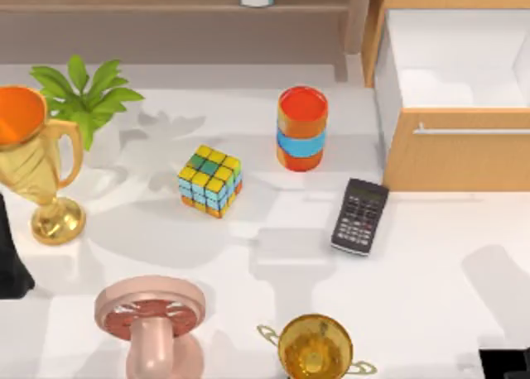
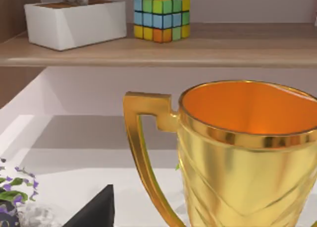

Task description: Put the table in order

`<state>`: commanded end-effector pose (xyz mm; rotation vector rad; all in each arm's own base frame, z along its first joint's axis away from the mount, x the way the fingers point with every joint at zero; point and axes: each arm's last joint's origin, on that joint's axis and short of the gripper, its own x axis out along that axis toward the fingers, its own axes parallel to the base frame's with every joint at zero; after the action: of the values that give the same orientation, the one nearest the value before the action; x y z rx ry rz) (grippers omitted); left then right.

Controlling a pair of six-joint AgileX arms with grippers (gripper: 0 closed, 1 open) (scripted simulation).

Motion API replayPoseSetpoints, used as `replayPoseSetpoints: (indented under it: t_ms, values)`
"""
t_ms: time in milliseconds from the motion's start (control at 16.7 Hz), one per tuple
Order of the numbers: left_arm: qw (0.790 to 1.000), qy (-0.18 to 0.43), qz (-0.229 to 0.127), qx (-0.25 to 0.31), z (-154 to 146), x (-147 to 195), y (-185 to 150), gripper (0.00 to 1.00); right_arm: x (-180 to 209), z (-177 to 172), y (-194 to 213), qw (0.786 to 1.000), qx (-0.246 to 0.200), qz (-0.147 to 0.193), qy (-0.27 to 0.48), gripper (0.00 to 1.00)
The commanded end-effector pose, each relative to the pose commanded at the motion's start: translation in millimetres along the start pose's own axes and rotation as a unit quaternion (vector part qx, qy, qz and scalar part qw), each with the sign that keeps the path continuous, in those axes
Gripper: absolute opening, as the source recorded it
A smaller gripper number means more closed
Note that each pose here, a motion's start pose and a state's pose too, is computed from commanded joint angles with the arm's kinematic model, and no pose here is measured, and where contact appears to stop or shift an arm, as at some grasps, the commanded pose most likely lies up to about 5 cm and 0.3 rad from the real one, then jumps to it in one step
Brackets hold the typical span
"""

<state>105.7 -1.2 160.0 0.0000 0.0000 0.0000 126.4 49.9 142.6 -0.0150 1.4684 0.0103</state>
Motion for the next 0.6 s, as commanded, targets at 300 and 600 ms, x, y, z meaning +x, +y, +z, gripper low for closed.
replayPoseSetpoints:
  t_ms: [300,600]
  values:
    - [1.0,0.0,0.0,0.0,0.0,0.0,0.0,1.0,0.0,0.0,0.0,1.0,0.0,0.0,0.0,0.6]
    - [1.0,0.0,0.0,0.0,0.0,0.0,0.0,1.0,0.0,0.0,0.0,1.0,0.0,0.0,0.0,0.98]
